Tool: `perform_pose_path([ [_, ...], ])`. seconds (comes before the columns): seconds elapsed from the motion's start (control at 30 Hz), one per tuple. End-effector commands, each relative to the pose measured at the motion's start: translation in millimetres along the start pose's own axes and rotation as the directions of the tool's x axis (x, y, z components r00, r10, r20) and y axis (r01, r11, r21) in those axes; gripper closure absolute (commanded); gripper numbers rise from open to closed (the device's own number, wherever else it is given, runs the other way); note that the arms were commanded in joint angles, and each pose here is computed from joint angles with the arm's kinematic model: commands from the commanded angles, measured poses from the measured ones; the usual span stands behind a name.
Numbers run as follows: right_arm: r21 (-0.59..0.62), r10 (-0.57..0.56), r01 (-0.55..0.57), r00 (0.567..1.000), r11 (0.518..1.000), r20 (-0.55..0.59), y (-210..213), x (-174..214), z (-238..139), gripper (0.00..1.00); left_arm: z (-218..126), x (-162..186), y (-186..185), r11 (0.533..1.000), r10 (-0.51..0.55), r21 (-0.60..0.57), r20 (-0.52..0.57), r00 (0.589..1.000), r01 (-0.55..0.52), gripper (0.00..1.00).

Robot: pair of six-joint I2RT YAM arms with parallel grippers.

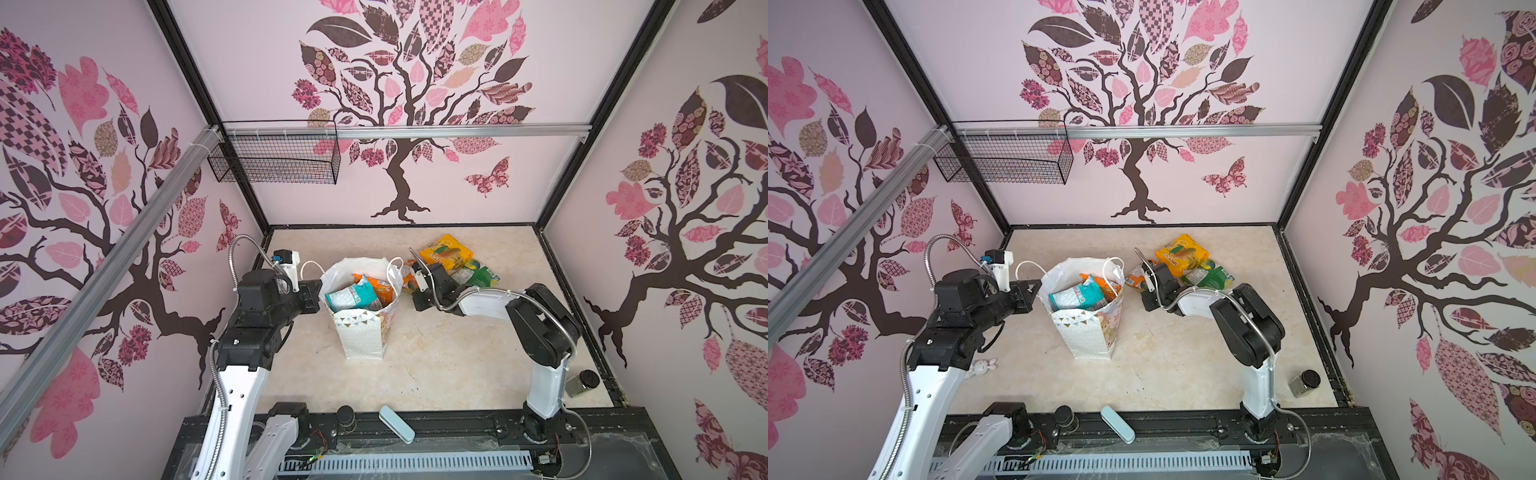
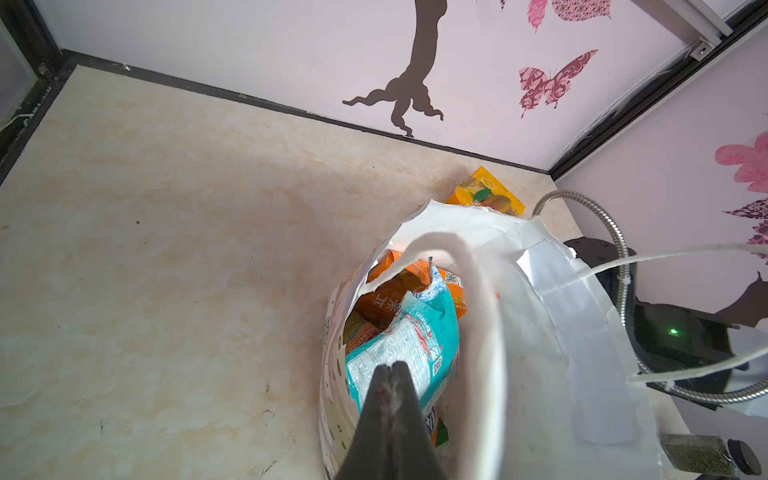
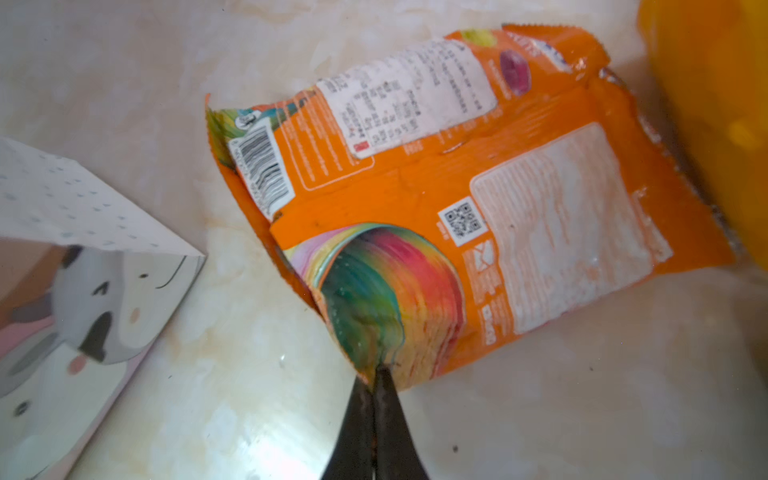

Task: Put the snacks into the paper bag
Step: 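Close the right gripper on the orange packet edge and lift it, then carry the orange packet over the paper bag with the right gripper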

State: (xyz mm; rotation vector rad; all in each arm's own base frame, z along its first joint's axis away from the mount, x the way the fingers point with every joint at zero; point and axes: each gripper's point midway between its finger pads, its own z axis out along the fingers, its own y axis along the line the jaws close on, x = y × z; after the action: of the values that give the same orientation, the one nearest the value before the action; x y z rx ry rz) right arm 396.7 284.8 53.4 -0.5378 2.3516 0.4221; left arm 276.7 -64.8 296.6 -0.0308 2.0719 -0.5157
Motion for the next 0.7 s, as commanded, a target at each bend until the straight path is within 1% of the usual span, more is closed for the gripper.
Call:
perform_pose_path([
  [0.0, -0.080, 0.050, -0.043, 0.995, 0.996, 0.092, 18, -35, -40, 1.00, -1, 1, 2, 1.000, 0.013, -0.003, 0.020, 1.000, -0.013, 0.98],
  [0.2, -0.129, 0.128, -0.110, 0.981, 0.986, 0.144, 19, -57, -82, 1.00, 0, 0, 2, 1.000, 0.014, -0.002, 0.021, 1.000, -0.014, 0.98],
  [0.43, -0.132, 0.134, -0.109, 0.970, 0.985, 0.202, 22, -77, -120, 1.00, 0, 0, 3, 1.000, 0.014, -0.005, 0.020, 1.000, -0.014, 0.98],
  [0.67, -0.164, 0.160, -0.121, 0.955, 0.979, 0.249, 29, -95, -152, 1.00, -1, 0, 2, 1.000, 0.014, -0.004, 0.023, 1.000, -0.014, 0.98],
])
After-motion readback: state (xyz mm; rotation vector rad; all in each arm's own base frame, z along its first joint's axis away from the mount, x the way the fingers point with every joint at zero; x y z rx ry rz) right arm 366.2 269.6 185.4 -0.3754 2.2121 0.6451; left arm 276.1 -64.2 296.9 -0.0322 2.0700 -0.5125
